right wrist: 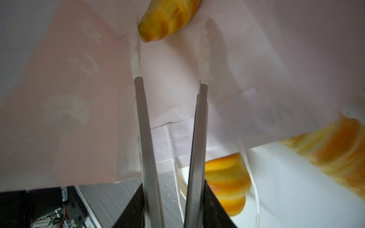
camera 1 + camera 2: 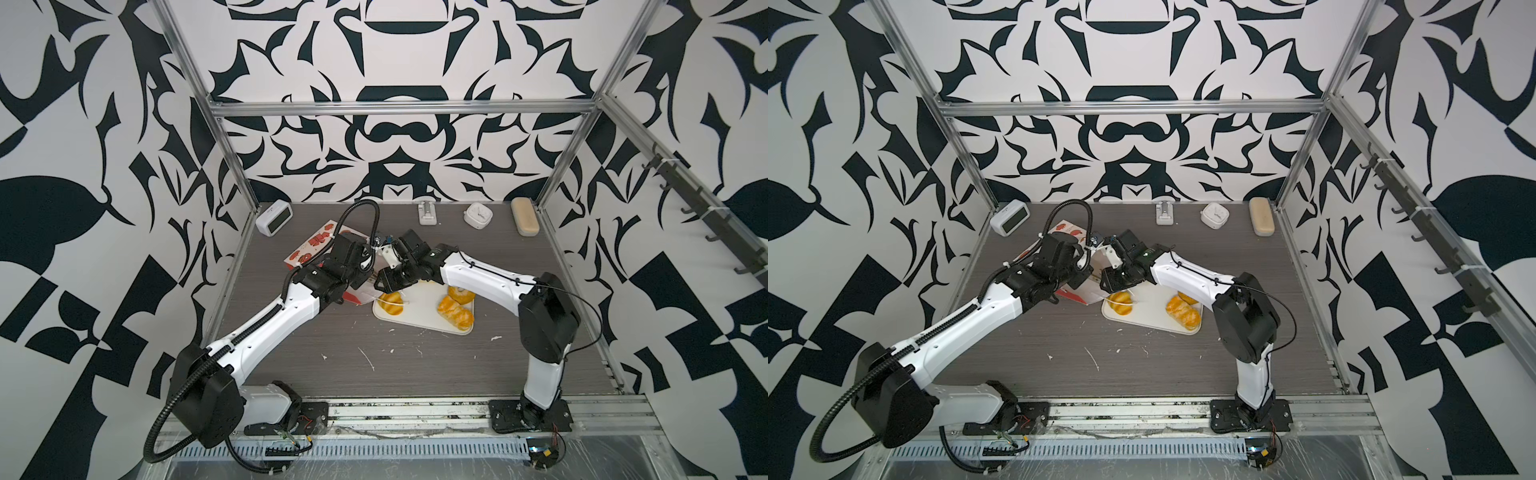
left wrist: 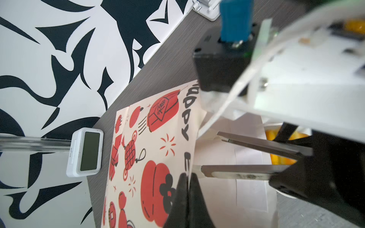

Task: Take the fake bread out of the paper bag
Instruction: 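Close the right tongs on the croissant inside the bag held by left gripper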

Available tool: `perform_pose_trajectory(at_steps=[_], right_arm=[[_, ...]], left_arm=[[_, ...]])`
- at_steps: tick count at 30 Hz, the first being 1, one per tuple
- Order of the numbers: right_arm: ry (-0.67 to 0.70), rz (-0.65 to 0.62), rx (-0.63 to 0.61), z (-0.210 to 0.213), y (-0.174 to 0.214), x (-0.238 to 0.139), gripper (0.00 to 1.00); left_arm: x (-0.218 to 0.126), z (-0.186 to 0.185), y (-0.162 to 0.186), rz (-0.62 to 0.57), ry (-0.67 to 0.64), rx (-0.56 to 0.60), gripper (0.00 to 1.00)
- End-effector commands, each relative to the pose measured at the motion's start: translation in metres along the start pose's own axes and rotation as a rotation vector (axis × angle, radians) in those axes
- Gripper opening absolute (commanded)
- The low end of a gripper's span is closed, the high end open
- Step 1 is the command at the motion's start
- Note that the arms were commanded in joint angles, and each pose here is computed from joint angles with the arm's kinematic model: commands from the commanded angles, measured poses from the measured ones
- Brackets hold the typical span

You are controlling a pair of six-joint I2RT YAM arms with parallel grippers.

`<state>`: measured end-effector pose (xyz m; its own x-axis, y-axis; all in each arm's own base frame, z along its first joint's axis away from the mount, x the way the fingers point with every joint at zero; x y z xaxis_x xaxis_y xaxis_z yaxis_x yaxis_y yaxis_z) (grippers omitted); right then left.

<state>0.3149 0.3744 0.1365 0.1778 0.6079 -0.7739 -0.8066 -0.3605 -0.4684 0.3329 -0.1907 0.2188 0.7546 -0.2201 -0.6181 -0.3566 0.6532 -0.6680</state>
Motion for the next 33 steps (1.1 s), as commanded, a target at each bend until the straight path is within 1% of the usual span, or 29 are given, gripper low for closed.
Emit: perform_pose_trajectory(at_steps=[1, 9, 12, 15, 19, 23, 28, 33], right_arm=[[-0.056, -0.098, -0.001, 0.018, -0.036, -0.013, 0.44], [-0.073, -0.112, 0.032, 0.017, -0.051, 0.006, 0.42], [-0.079, -0.123, 0.045, 0.017, -0.055, 0.01, 0.39], [-0.087, -0.132, 0.058, 0.018, -0.058, 0.013, 0.31], [-0.092, -0.142, 0.063, 0.018, -0.057, 0.013, 0.27], [-0.084, -0.168, 0.062, 0.015, -0.056, 0.006, 0.21], [-0.059, -0.192, 0.06, 0.009, -0.052, -0.01, 0.2], [-0.043, -0.184, 0.055, 0.005, -0.042, -0.026, 0.19]], left_arm=[[0.0, -0.002, -0.002, -0.022, 0.013, -0.01, 0.0], [0.002, -0.004, -0.002, -0.026, 0.023, -0.013, 0.0], [0.003, -0.005, -0.003, -0.028, 0.028, -0.018, 0.0], [0.004, -0.006, -0.002, -0.026, 0.031, -0.019, 0.0], [0.002, -0.005, 0.0, -0.024, 0.024, -0.02, 0.0], [0.0, -0.006, 0.005, -0.009, 0.023, -0.018, 0.0], [-0.001, -0.007, 0.014, 0.012, 0.024, -0.026, 0.0], [0.0, -0.007, 0.017, 0.021, 0.02, -0.024, 0.0]])
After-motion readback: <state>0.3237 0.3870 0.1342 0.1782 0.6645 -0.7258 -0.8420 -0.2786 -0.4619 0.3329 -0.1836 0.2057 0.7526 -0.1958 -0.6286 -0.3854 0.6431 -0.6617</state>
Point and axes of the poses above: each gripper's point midway between its finger pads, its own x axis out along the fingers, its own z axis along the line the jaws close on, y = z × x, the point moved 1 cm from there along -x, back along the fingers, and after that the axes turned 3 degrees about -x, right-handed, at the moved point
